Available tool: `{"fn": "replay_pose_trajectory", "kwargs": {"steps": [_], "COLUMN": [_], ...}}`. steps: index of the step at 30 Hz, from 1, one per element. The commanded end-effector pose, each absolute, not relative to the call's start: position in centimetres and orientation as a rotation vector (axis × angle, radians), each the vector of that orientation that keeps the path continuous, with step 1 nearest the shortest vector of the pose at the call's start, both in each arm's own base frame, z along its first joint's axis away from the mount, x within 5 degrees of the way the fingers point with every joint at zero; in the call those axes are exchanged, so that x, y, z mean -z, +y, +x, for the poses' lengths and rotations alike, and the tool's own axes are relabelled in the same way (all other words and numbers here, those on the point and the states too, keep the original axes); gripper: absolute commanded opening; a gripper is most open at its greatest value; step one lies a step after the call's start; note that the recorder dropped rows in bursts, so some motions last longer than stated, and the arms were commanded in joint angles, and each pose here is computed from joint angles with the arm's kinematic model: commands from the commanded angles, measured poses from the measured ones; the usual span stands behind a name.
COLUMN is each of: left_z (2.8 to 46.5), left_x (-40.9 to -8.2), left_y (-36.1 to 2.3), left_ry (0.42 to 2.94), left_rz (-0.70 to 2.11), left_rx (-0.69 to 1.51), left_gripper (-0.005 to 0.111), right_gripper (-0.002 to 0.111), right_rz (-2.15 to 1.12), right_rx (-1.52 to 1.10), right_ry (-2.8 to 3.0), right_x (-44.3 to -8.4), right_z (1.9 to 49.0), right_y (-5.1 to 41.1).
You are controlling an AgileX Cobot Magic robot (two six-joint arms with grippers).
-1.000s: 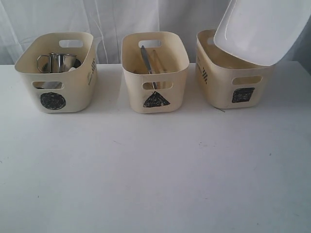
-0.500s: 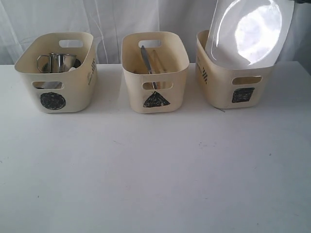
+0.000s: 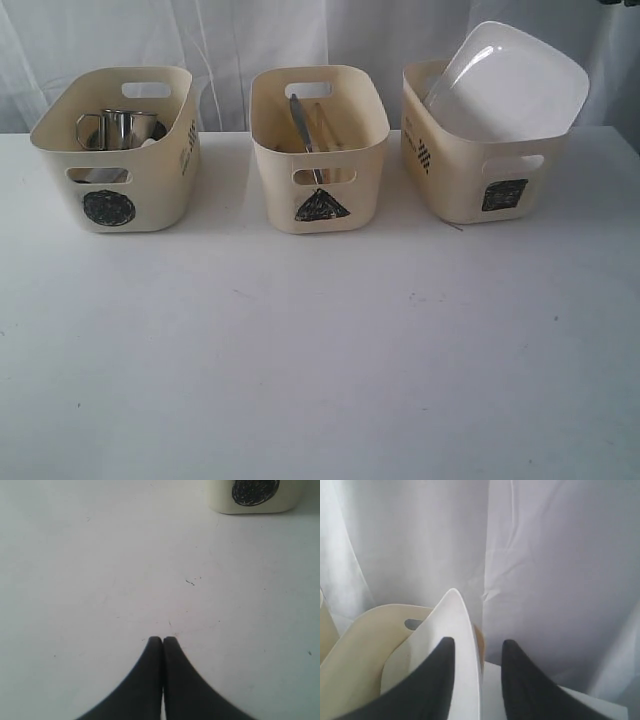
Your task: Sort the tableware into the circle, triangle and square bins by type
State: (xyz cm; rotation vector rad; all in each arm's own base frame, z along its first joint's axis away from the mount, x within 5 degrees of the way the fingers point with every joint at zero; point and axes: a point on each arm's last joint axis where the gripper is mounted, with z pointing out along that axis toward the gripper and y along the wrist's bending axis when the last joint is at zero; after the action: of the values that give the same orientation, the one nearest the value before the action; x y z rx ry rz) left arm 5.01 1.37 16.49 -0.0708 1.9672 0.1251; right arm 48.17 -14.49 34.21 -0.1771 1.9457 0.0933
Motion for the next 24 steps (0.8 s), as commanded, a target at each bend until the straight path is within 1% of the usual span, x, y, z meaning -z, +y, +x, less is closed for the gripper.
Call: {"fn": "replay_pose_trajectory", "kwargs": {"steps": [1, 4, 5, 8, 13, 15, 17, 19, 20, 21, 22, 23, 24], "left_z": [5.0, 5.0, 5.0, 5.0, 5.0, 5.0, 5.0, 5.0, 5.0, 5.0, 5.0, 5.0, 5.0], "left_x": [-16.3, -16.3, -16.3, -16.3, -16.3, -16.3, -16.3, -16.3, -16.3, -16.3, -16.3, -16.3, -16.3], "left_y": [1.4, 1.4, 1.4, 1.4, 1.4, 1.4, 1.4, 1.4, 1.4, 1.4, 1.4, 1.4, 1.4], "left_ry": [1.97, 1.97, 1.97, 1.97, 1.97, 1.97, 1.97, 1.97, 1.97, 1.97, 1.97, 1.97, 1.97], "left_rz": [-0.075, -0.075, -0.075, -0.075, -0.075, -0.075, -0.075, -0.075, -0.075, -0.075, -0.075, -0.075, -0.075], "left_rx": [-0.127, -0.127, -0.127, -0.127, -0.127, -0.127, -0.127, -0.127, -0.127, -0.127, -0.127, -0.127, -0.127], "left_gripper": [0.0, 0.0, 0.0, 0.0, 0.0, 0.0, 0.0, 0.0, 0.0, 0.0, 0.0, 0.0, 0.0], "right_gripper": [0.024, 0.003, 0.0, 0.0, 0.0, 0.0, 0.0, 0.0, 0.0, 0.0, 0.0, 0.0, 0.0], "right_rz": [-0.143, -0.082, -0.037, 0.153, 0.62, 0.774, 0.859, 0.891, 0.862, 0.825, 0.678, 0.544, 0.293], "right_rx": [-0.141, -0.206, -0.245, -0.401, -0.815, -0.874, -0.813, -0.657, -0.497, -0.406, -0.194, -0.06, 0.139], "right_ry": [1.888, 1.965, 1.997, 2.007, 1.781, 1.677, 1.589, 1.494, 1.423, 1.394, 1.385, 1.399, 1.42], "right_x": [-38.6, -40.4, -40.6, -40.5, -39.2, -38.6, -38.8, -39.5, -40.7, -41.6, -43.1, -44.0, -45.2], "right_z": [46.1, 44.1, 43.6, 43.5, 44.3, 44.0, 42.6, 40.2, 37.3, 35.5, 32.0, 30.1, 26.7], "right_y": [-13.4, -12.6, -12.4, -12.2, -11.8, -11.4, -10.6, -10.0, -9.6, -9.5, -8.7, -7.9, -6.3]}}
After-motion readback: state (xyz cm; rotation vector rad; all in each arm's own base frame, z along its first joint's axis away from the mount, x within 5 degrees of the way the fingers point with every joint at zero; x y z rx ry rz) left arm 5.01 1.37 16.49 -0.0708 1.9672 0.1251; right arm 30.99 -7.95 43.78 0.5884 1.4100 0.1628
